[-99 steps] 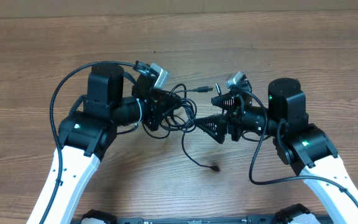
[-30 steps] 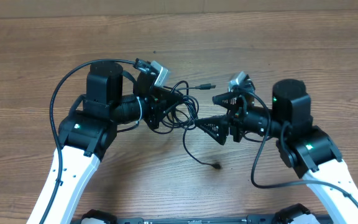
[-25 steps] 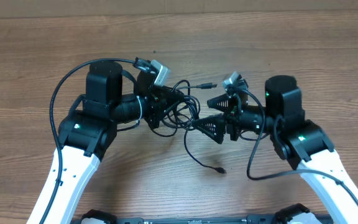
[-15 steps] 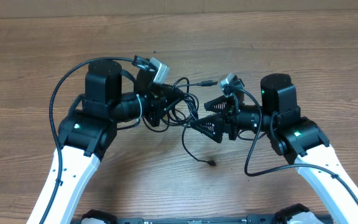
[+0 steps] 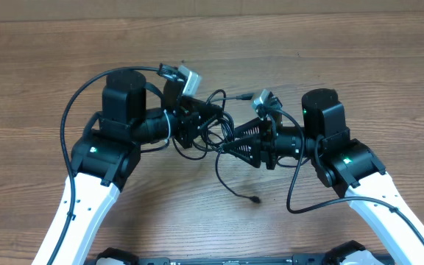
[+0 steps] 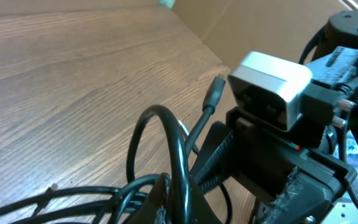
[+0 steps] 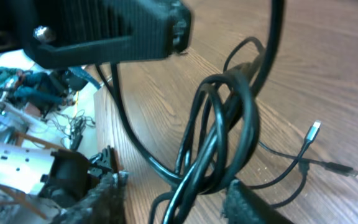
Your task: Untangle cables
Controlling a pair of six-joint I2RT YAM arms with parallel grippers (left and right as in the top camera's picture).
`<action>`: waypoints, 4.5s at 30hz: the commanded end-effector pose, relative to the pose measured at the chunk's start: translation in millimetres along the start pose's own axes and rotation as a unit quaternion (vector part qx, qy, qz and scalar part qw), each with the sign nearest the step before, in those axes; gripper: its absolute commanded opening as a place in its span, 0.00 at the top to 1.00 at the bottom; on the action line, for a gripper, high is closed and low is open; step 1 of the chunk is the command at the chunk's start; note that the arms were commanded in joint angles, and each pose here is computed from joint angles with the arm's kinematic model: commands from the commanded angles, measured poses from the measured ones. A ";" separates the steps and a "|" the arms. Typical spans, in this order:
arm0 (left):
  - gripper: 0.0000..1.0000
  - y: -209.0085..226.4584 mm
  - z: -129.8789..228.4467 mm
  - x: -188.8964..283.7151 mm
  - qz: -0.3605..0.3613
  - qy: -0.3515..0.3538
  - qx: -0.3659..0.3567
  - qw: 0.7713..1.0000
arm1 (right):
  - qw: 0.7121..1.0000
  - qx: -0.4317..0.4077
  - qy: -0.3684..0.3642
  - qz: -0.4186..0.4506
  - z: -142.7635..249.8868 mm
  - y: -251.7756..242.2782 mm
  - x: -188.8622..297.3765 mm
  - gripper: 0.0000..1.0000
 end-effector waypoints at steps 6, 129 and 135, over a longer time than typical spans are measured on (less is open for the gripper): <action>0.96 -13.8 -7.2 0.6 0.023 -0.008 -0.008 1.000 | 1.000 0.020 -0.013 0.004 -11.9 5.8 2.2 0.73; 0.00 59.5 43.0 -3.4 -0.221 0.095 0.096 0.966 | 0.916 -0.299 0.154 0.217 102.0 -123.9 -44.3 0.07; 0.00 59.6 43.0 -3.4 -0.221 0.095 0.095 0.966 | 0.914 -0.305 0.154 0.217 104.2 -124.5 -44.7 0.07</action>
Point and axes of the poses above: each gripper's point midway between its finger pads, its own x axis back along the fingers, its own y axis along the line the jaws close on, z = x × y, the point moved 5 cm from there along x, back along the fingers, and after that the axes turned 8 degrees about -x, right-handed, at the moved point
